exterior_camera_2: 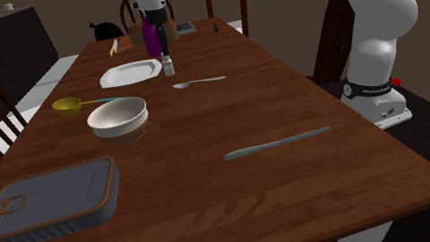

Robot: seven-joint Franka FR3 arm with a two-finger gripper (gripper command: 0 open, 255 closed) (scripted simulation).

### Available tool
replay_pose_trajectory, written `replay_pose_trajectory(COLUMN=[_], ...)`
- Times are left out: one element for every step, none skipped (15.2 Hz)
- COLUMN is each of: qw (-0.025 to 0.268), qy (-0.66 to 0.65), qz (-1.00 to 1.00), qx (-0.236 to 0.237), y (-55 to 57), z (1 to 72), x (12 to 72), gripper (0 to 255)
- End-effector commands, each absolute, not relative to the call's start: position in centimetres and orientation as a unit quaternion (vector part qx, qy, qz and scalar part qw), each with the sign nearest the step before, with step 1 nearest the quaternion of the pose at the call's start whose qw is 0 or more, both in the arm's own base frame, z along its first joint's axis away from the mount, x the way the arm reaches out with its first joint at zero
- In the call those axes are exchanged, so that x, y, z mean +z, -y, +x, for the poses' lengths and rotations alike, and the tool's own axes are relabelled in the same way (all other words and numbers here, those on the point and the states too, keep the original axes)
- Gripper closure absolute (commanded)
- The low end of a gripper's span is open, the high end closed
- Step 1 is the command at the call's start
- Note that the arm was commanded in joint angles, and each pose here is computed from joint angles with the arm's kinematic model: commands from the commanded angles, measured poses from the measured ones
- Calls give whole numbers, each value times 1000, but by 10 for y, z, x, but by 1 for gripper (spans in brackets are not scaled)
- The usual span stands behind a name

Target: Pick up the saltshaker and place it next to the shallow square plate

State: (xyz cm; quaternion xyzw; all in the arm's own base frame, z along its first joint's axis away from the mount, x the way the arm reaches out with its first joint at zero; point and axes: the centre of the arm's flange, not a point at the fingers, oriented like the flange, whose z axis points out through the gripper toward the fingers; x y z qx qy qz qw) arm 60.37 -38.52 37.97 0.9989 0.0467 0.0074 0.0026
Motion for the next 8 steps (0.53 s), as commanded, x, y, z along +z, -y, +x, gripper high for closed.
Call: replay_pose_trajectory(qw=[3, 3, 3, 3, 3, 3, 3, 3], qy=[-47, -47, -47, -47, -47, -47, -47, -47], qz=[999, 999, 999, 999, 999, 999, 999, 999], qx=[7, 7, 7, 7, 7, 7, 7, 7], y=[385, 385, 385, 385, 385, 385, 385, 385], z=[603, 603, 603, 603, 603, 603, 603, 603], x=[393, 406, 419, 430, 430, 430, 430, 430], gripper=[0, 0, 0, 0, 0, 0, 0, 0])
